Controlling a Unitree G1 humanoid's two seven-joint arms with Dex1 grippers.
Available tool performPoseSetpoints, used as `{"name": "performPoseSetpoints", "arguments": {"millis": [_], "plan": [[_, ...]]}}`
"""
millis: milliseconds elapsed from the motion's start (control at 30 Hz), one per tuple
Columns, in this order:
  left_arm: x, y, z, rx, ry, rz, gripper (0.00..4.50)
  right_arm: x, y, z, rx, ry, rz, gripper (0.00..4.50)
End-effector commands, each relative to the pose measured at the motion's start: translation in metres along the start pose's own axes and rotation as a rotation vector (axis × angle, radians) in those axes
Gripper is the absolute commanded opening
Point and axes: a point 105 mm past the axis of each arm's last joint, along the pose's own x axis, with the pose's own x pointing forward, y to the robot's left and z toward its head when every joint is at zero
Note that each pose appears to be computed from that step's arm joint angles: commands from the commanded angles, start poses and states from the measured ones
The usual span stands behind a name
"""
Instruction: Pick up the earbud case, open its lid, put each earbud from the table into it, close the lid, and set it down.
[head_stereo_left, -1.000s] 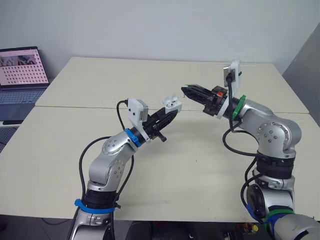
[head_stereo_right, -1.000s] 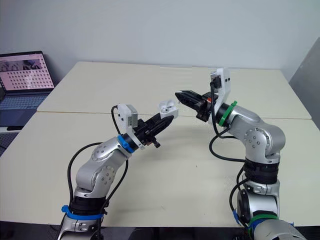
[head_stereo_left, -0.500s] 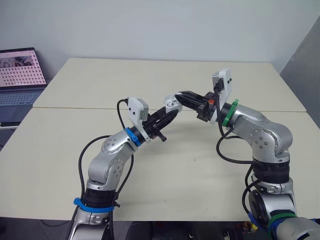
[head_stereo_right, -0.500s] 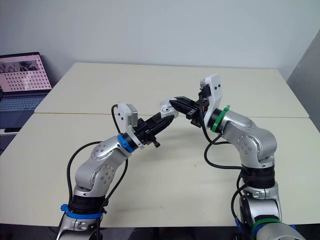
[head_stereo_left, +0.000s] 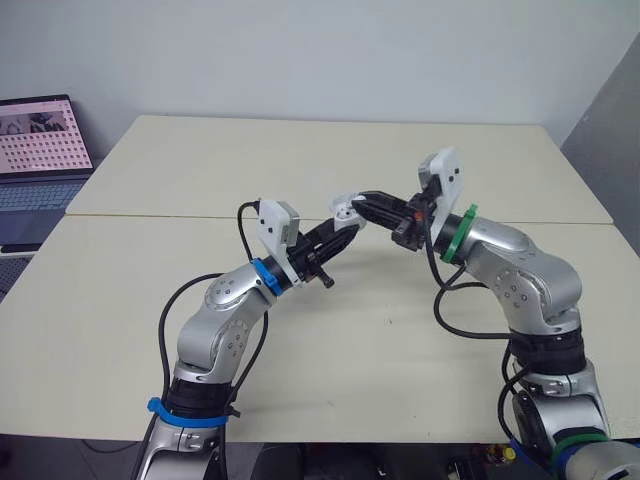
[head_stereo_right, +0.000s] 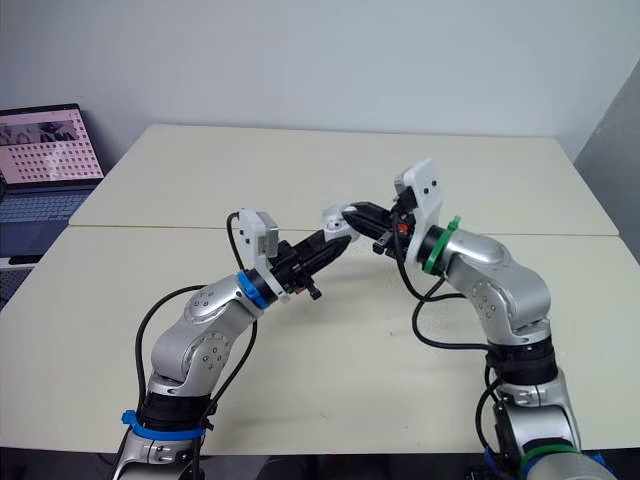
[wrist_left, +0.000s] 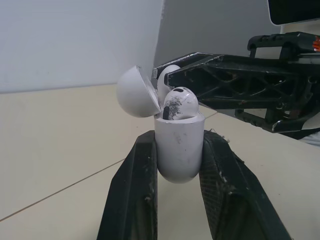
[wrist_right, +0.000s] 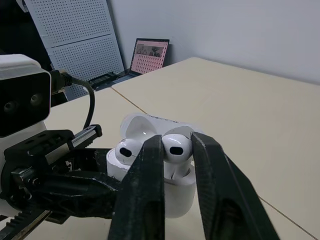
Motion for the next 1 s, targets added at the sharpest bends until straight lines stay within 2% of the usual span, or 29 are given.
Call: {"name": "performPoseSetpoints", "arguments": {"millis": [33,200,333,467,567,667,767,867,1000], "plan": [[0.003,-0.007,0.016,0.037,-0.054,-0.028,0.76,0.000,0.010,0.010,-0.027,-0.025,0.039,1.69],[0.003,-0.009,0.013,0.032,-0.049,-0.031,0.76,-0.008,0.003,0.018,0.005,-0.050,0.020,1.69],[-0.002,-0.006,0.009,0.035,-0.032,-0.028,0.76,-0.037,-0.005,0.020,0.066,-0.038,0.039,1.69],[-0.009,-0.005,0.005,0.055,0.012,-0.062,0.76,-0.060,-0.022,0.012,0.160,0.028,0.025,1.69],[-0.010,-0.013,0.003,0.049,0.038,-0.125,0.76,-0.062,-0.042,-0.015,0.135,0.166,-0.063,1.69],[-0.010,-0.028,0.000,0.030,0.065,-0.212,0.76,-0.052,-0.052,-0.036,0.161,0.242,-0.104,1.08],[-0.010,-0.038,-0.003,0.016,0.092,-0.269,0.76,-0.032,-0.052,-0.041,0.208,0.238,-0.086,0.04],[-0.011,-0.040,-0.010,0.027,0.138,-0.280,0.76,-0.013,-0.042,-0.033,0.250,0.192,-0.019,0.04],[-0.011,-0.040,-0.018,0.025,0.174,-0.271,0.76,-0.004,-0.007,-0.011,0.347,0.138,0.201,0.04]]}}
